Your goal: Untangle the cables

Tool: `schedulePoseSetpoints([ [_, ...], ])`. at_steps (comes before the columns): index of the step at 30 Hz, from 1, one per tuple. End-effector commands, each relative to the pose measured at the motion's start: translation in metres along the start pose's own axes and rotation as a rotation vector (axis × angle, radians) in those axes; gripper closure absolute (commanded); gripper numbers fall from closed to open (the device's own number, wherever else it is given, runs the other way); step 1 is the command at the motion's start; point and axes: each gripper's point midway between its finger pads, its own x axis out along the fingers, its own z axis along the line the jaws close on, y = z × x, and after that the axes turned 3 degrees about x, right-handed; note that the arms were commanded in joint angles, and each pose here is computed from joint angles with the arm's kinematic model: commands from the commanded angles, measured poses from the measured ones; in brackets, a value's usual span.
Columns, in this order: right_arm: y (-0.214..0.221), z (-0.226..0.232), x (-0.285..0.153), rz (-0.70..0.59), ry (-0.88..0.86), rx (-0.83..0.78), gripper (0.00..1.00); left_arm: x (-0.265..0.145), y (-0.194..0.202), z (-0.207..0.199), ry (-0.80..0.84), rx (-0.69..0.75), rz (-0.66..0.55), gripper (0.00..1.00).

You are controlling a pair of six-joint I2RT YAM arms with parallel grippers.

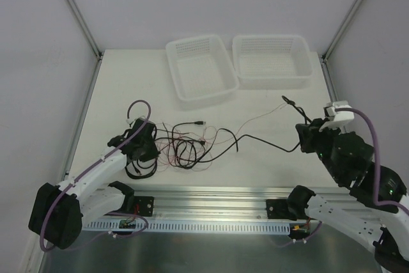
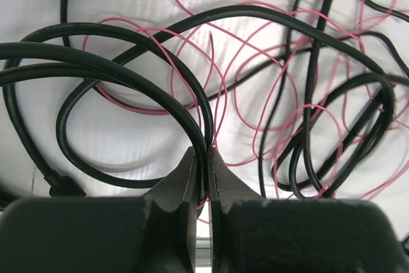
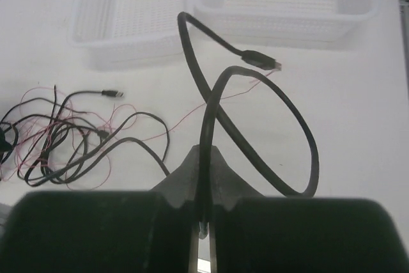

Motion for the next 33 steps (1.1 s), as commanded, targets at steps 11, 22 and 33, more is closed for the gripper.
schedulePoseSetpoints([
  [11,0.067,-0.048,0.007,0.179,0.303,-0.026,0.88,0.002,-0.006,0.002,-0.022,0.019,0.03,1.0],
  [22,0.12,0.057,0.044,0.477,-0.147,-0.2,0.29,-0.022,-0.007,-0.046,0.221,0.045,0.084,0.76],
  [33,0.198,0.203,0.037,0.663,-0.755,-0.447,0.29,-0.036,0.001,-0.058,0.315,0.033,0.099,0.24],
])
